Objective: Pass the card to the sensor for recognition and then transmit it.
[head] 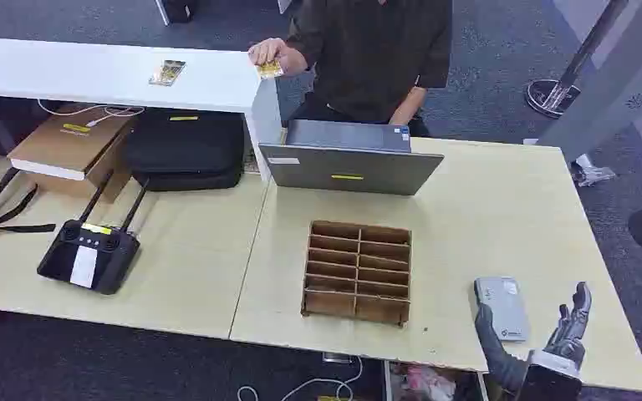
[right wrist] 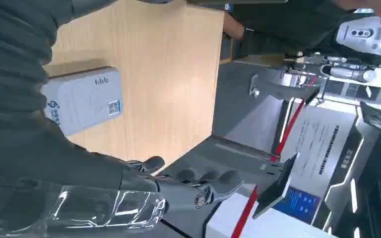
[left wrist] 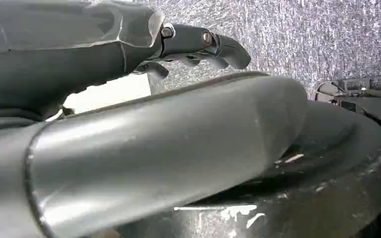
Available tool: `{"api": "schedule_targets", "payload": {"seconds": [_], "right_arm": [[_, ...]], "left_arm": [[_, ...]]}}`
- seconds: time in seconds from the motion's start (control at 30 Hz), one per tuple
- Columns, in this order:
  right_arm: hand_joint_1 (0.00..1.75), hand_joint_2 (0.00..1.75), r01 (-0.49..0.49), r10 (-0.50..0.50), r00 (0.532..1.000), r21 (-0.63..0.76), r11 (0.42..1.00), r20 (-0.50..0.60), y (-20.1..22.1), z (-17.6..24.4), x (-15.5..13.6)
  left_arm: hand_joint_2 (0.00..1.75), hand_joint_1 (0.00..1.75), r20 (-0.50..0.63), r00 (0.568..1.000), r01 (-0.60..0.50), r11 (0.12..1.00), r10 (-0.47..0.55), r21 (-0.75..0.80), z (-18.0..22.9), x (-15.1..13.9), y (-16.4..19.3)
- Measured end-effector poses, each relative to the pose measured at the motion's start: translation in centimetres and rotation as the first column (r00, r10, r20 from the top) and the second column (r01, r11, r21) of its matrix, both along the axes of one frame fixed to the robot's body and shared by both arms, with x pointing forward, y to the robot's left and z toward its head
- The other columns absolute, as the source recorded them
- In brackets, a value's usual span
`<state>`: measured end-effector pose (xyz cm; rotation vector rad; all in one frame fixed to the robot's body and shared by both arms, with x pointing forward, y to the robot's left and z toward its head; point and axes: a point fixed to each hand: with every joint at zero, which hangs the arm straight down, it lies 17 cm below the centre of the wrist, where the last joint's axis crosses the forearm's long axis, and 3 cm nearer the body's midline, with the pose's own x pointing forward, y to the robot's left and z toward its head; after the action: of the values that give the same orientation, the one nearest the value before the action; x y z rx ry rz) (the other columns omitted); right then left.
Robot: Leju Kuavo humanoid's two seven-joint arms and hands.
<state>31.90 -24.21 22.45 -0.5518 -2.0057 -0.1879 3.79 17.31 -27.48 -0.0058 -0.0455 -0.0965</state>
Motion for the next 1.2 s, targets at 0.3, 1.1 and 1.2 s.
{"api": "schedule_targets", "payload": {"seconds": [0.3, 1.1, 1.2], "right_arm": [[0.0, 1.75, 0.012, -0.012, 1.0, -0.02, 1.0, 0.002, 0.0, 0.5, -0.3], [0.0, 1.75, -0.229, 0.218, 0.973, -0.392, 0.891, -0.072, 6.8, 2.2, 8.2], [0.0, 1.75, -0.255, 0.26, 0.964, -0.45, 0.856, -0.053, 8.2, 4.3, 12.4]], "left_arm": [[0.0, 0.0, 0.003, 1.0, 0.01, 1.0, -0.01, 0.002, 0.0, -0.1, -0.1], [0.0, 0.0, 0.037, 0.996, 0.086, 0.996, -0.085, -0.004, 0.0, 0.5, 0.1], [0.0, 0.0, 0.042, 0.993, 0.111, 0.994, -0.111, -0.006, 0.0, 0.9, 0.3]]}}
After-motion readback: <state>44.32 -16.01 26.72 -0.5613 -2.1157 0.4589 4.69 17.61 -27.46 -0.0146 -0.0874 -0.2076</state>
